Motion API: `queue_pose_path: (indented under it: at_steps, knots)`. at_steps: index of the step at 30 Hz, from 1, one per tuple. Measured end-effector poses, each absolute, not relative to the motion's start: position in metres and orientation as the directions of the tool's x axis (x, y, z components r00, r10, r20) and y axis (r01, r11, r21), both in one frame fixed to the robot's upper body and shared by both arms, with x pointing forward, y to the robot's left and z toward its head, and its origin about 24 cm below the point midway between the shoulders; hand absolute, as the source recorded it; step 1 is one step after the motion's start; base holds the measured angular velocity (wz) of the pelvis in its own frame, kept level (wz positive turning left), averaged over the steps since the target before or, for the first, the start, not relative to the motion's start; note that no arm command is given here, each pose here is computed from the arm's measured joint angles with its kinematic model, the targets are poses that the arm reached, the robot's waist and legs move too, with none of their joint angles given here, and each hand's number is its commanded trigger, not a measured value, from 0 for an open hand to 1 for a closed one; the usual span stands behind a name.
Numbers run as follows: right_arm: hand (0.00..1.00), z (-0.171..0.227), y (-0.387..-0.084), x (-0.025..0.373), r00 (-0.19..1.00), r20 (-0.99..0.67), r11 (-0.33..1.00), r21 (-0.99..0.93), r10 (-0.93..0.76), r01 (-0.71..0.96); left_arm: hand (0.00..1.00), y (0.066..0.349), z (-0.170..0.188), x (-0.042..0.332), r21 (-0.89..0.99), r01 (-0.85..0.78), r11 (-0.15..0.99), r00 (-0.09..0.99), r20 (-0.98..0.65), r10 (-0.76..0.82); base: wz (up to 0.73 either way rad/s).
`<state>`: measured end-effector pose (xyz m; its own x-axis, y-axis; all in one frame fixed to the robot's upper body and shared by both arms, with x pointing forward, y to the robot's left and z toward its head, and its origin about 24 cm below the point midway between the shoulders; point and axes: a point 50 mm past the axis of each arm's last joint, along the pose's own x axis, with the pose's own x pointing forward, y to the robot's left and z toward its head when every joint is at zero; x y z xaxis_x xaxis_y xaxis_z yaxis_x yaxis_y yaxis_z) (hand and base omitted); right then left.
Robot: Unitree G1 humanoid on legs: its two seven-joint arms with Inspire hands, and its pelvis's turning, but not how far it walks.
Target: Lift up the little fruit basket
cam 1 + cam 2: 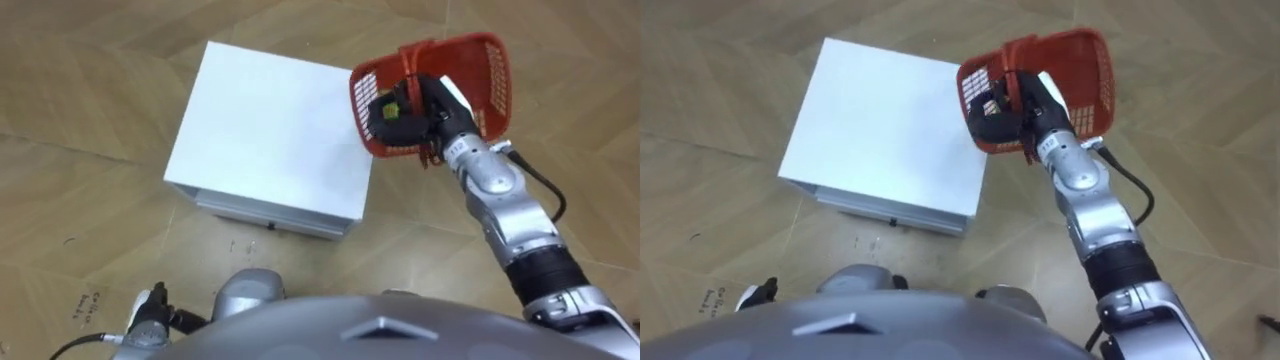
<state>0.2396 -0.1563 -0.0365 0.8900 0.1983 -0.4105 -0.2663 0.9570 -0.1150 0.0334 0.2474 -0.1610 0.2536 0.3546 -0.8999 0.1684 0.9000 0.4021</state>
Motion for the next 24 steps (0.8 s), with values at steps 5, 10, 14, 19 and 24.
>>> queue_pose_path:
  at_steps: [5, 10, 14, 19, 24]
  knots:
    - [1.00, -0.038, -0.140, 0.237, 0.867, -0.416, 0.944, -0.058, 0.274, -0.326, 0.00, 0.247, -0.161, 0.038, 0.416, 0.229, 0.880, 0.263, -0.897, 0.356, 0.00]
    - [1.00, -0.040, -0.128, 0.235, 0.844, -0.423, 0.922, -0.049, 0.330, -0.385, 0.00, 0.246, -0.161, 0.039, 0.420, 0.278, 0.864, 0.257, -0.899, 0.355, 0.11]
    - [1.00, -0.040, -0.127, 0.240, 0.840, -0.428, 0.918, -0.054, 0.334, -0.393, 0.00, 0.247, -0.161, 0.037, 0.421, 0.297, 0.857, 0.246, -0.901, 0.357, 0.09]
    - [1.00, -0.043, -0.130, 0.246, 0.838, -0.447, 0.922, -0.071, 0.312, -0.381, 0.00, 0.248, -0.162, 0.029, 0.415, 0.297, 0.860, 0.222, -0.906, 0.361, 0.19]
    - [0.00, -0.044, -0.128, 0.245, 0.833, -0.453, 0.918, -0.071, 0.318, -0.389, 0.00, 0.247, -0.163, 0.023, 0.393, 0.303, 0.868, 0.202, -0.917, 0.345, 0.14]
